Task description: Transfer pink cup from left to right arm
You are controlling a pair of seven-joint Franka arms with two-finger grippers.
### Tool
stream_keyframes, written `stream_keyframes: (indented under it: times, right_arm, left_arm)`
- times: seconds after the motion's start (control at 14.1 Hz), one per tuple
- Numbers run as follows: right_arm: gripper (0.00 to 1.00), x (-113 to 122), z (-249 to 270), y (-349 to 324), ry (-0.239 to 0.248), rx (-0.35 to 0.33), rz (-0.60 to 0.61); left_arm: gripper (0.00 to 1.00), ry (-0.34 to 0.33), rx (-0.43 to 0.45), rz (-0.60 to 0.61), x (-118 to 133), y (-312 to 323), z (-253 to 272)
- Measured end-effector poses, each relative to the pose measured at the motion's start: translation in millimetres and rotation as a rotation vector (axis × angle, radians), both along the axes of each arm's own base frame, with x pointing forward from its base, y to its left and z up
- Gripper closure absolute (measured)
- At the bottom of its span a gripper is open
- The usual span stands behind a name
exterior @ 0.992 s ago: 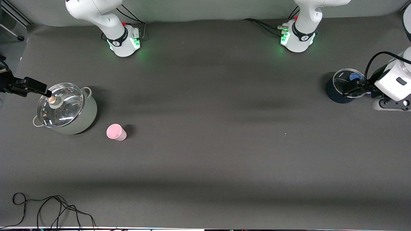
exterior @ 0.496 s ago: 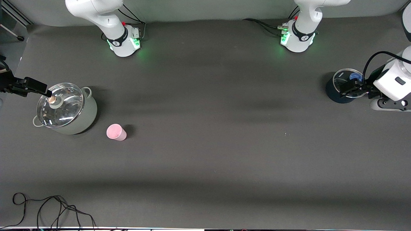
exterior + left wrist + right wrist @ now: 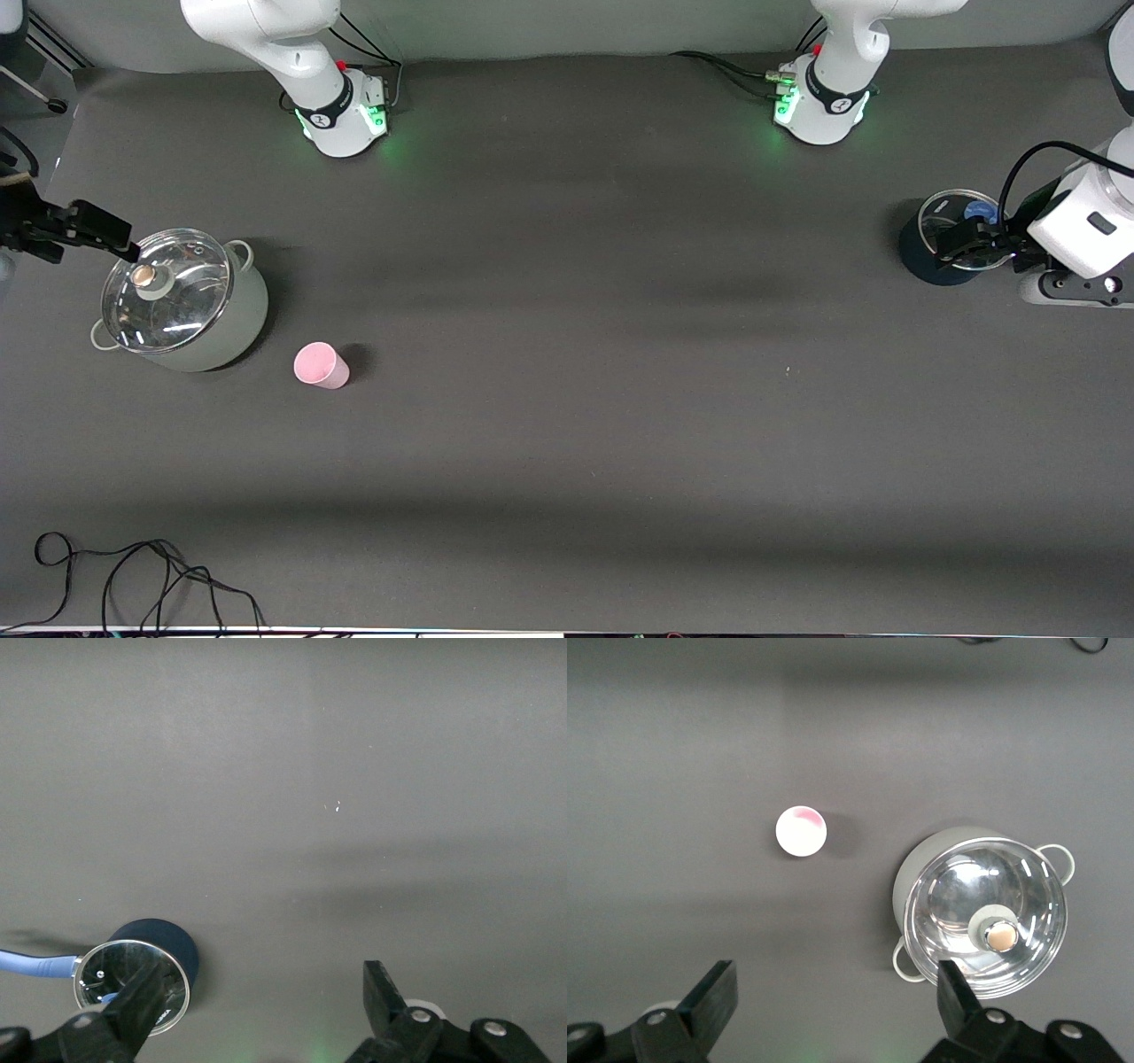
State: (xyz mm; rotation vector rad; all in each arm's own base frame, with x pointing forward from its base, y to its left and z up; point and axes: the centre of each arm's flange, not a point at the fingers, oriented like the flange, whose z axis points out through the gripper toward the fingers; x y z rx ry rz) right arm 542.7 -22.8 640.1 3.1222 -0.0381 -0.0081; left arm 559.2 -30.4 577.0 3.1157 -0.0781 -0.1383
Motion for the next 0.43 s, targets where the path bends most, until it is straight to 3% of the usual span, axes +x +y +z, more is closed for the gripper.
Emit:
stream_keyframes:
  times: [0.43]
  right_arm:
    - [0.0, -2, 10, 40, -0.02, -0.001, 0.032]
  left_arm:
    - [0.0, 0.0, 0.002, 0.006, 0, 3, 0]
